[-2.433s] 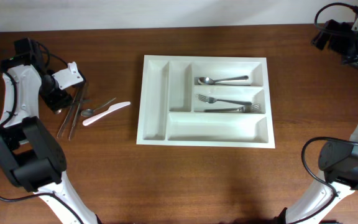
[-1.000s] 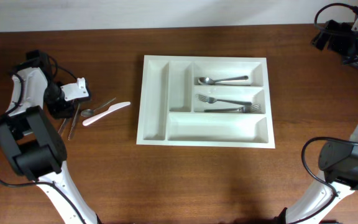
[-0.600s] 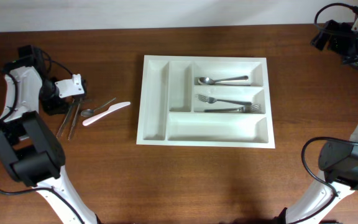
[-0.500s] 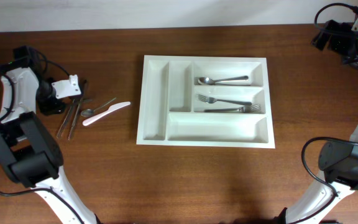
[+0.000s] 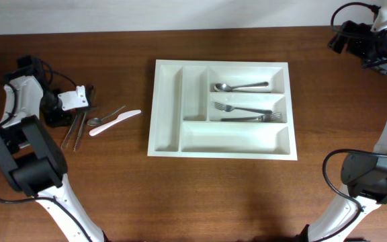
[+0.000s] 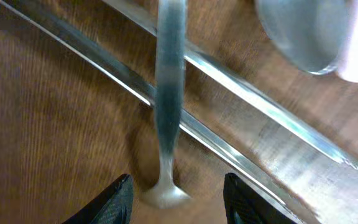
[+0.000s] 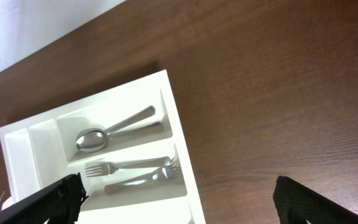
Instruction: Pack container
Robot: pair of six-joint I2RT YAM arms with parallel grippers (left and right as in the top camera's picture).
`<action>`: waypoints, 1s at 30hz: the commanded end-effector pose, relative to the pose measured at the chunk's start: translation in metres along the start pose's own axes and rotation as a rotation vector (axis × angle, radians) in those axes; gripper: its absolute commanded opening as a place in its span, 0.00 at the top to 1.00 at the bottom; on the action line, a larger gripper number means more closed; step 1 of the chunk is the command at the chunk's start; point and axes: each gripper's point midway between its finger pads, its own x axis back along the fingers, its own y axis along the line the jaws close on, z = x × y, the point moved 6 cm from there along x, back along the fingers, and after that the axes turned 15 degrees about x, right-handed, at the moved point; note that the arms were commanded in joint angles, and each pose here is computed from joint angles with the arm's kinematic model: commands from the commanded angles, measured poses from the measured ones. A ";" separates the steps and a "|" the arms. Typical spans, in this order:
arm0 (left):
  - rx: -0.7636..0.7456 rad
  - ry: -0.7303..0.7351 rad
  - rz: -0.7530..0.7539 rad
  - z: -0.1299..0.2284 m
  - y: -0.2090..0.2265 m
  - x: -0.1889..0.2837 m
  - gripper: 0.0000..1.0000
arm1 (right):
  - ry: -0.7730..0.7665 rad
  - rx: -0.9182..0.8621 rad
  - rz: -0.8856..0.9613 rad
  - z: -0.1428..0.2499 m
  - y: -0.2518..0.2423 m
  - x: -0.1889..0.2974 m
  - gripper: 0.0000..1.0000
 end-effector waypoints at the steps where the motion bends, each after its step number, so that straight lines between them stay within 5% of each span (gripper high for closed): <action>1: -0.024 -0.026 0.000 -0.004 0.003 -0.007 0.51 | 0.005 0.000 -0.016 -0.001 0.003 -0.004 0.01; 13: -0.022 -0.046 0.048 -0.006 -0.001 -0.026 0.60 | 0.006 -0.001 -0.017 -0.001 0.003 -0.004 0.01; 19: -0.018 -0.024 0.036 -0.004 0.000 -0.023 0.98 | 0.009 -0.002 -0.017 0.000 0.003 -0.004 0.01; 30: 0.134 -0.043 -0.132 -0.009 0.012 0.048 0.98 | 0.012 -0.002 -0.018 0.001 0.004 -0.004 0.01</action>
